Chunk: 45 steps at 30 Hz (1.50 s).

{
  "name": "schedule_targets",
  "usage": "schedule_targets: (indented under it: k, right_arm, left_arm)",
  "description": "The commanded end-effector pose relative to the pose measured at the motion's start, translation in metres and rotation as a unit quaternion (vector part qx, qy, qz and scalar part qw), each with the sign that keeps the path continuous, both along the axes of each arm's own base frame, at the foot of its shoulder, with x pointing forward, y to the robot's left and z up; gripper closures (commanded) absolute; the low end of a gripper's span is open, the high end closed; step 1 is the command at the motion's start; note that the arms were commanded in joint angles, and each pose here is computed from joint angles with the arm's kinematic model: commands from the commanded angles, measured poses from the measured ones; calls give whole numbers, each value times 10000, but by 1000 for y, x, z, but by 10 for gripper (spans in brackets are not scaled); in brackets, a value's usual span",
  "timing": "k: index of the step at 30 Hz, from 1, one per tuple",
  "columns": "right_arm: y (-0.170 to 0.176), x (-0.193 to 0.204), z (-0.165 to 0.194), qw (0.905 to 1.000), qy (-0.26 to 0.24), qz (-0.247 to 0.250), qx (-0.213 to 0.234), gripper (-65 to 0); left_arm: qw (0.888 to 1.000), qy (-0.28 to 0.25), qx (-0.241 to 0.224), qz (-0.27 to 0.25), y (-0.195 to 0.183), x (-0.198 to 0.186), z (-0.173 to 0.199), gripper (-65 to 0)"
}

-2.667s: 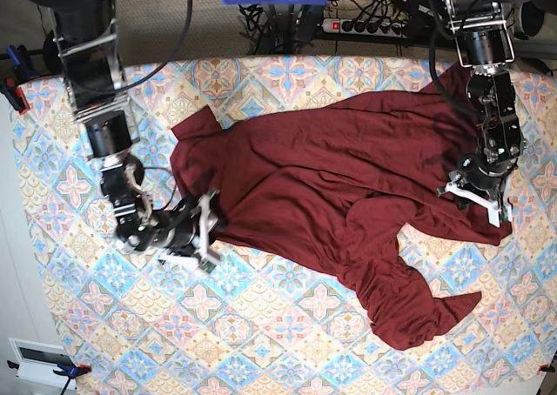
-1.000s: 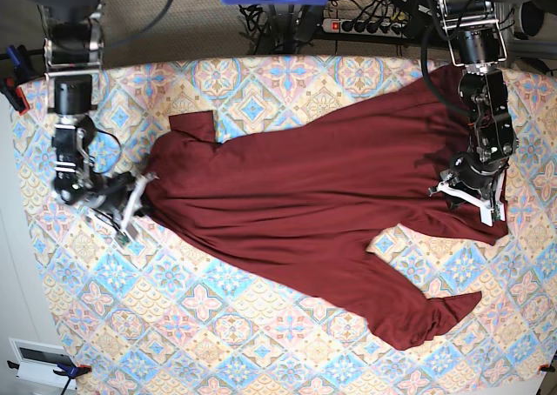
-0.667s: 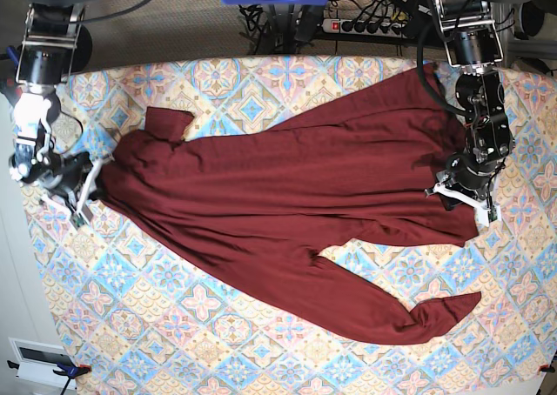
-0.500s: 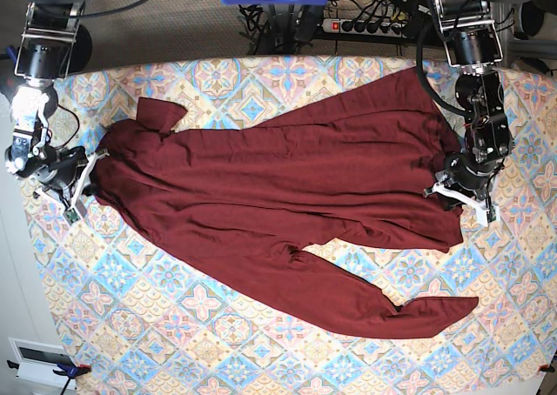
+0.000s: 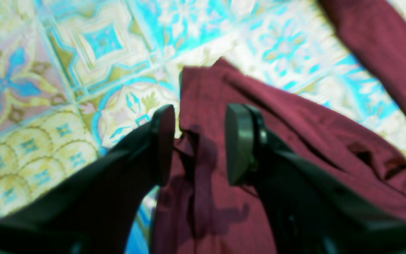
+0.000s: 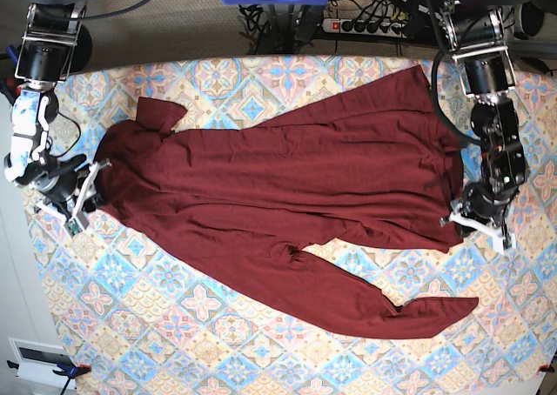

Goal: Layout the t-shirt on the table in an organized manner, then fold the t-shirt properly
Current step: 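Pull the shirt hem with the left gripper away from the right gripper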

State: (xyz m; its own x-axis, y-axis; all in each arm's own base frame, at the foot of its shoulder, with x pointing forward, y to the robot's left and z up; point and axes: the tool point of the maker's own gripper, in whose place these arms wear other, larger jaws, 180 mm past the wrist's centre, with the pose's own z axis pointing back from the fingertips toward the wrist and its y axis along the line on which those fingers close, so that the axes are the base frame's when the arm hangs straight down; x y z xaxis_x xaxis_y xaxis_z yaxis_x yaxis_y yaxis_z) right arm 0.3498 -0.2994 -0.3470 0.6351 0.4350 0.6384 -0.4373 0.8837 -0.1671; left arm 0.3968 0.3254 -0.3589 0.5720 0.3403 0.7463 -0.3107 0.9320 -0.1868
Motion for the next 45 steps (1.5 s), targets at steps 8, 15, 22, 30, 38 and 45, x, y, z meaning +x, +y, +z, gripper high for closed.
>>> schedule_targets:
  k: [8,15,22,30,38,45]
  right_arm:
    - [9,14,16,9994,-222,249,-79,-143]
    - [13,20,22,9990,-295,311,-90,-143]
    - [14,22,23,9990,-318,312,-83,-143]
    - [14,22,24,9990,-328,307,-60,-143]
    - [21,26,37,9976,-518,429,-142,-143]
    - [28,27,47,9962,-653,548,-199,-143]
  left_arm:
    - [9977,-382,-64,565,38,40,18,-258]
    - [9993,-150,290,180,13,67,-8,-258]
    - [9985,235,427,-262,-22,71,-38,-258]
    - [9959,2,664,-616,-43,88,-28,-125]
    - [9851,-978,1324,492,35,124,51,0]
    - [9598,-1675,1838,1301,111,131,129,-1]
